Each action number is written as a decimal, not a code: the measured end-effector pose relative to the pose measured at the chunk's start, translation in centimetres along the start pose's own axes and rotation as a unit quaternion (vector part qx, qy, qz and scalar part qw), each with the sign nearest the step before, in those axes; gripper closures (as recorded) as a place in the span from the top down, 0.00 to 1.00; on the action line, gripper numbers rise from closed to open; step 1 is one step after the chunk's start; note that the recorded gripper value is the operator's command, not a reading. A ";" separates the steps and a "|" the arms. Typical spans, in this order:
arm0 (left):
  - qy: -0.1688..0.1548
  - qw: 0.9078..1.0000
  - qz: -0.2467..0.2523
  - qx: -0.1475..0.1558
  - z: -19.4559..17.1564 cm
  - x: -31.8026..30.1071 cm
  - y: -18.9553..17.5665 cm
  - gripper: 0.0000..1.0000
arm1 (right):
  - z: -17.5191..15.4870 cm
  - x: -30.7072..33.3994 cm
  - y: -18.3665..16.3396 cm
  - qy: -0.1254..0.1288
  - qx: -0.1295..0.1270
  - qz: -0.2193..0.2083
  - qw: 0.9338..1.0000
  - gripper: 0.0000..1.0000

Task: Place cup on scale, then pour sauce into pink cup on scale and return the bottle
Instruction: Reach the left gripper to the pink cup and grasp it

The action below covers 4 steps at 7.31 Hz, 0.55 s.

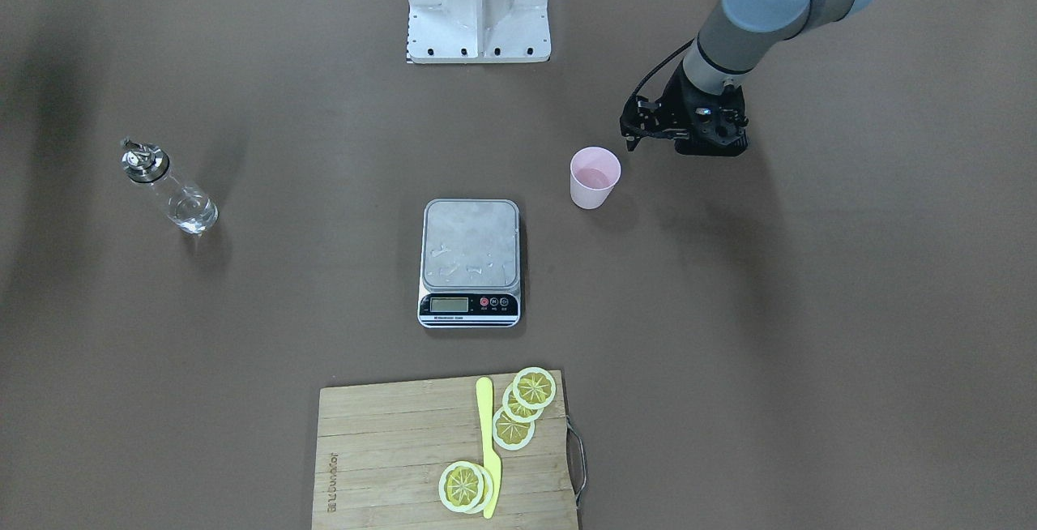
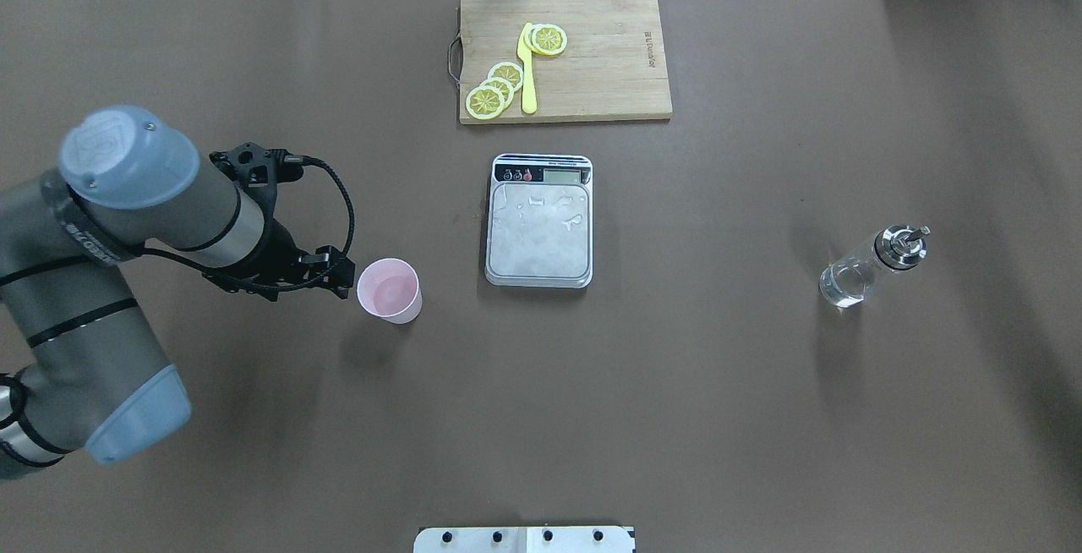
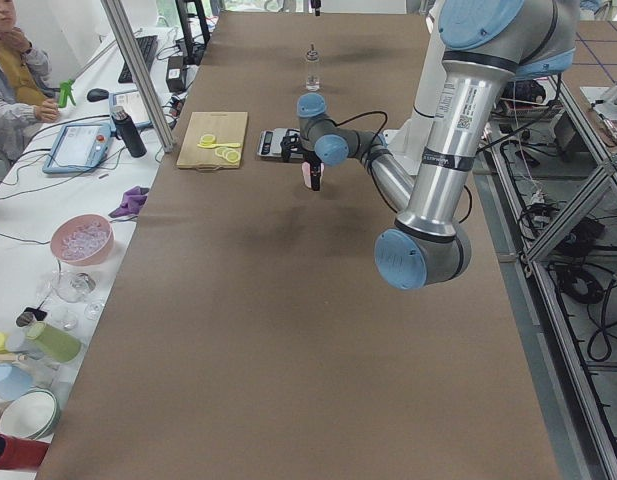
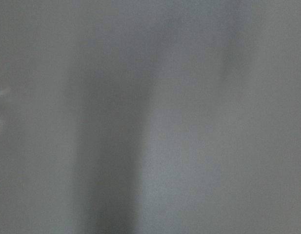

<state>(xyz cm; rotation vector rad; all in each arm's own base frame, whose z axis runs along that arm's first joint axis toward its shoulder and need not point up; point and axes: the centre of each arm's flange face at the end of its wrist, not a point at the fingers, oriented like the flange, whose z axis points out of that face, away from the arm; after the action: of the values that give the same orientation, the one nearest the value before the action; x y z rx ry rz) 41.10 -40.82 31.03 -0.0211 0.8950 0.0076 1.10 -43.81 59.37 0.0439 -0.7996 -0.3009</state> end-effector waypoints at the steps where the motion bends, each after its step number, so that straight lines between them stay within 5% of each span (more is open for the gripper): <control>1: -0.003 1.000 0.001 0.004 0.6 1.1 -0.3 0.93 | 0.0 -0.1 -0.1 -0.002 0.004 -0.005 1.000 1.00; 3: -0.004 1.000 0.002 0.007 1.0 2.2 -0.8 0.80 | 0.0 -0.2 -0.1 -0.002 0.006 -0.009 1.000 1.00; 4: -0.007 1.000 0.000 0.006 1.6 2.6 -1.3 0.60 | 0.0 -0.1 0.0 -0.002 0.006 -0.009 1.000 1.00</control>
<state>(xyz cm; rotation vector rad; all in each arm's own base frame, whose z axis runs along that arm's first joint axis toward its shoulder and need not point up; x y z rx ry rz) 44.04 -42.06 30.02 -0.0109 0.8802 0.0019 0.98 -43.81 59.29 0.0621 -0.8064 -0.3128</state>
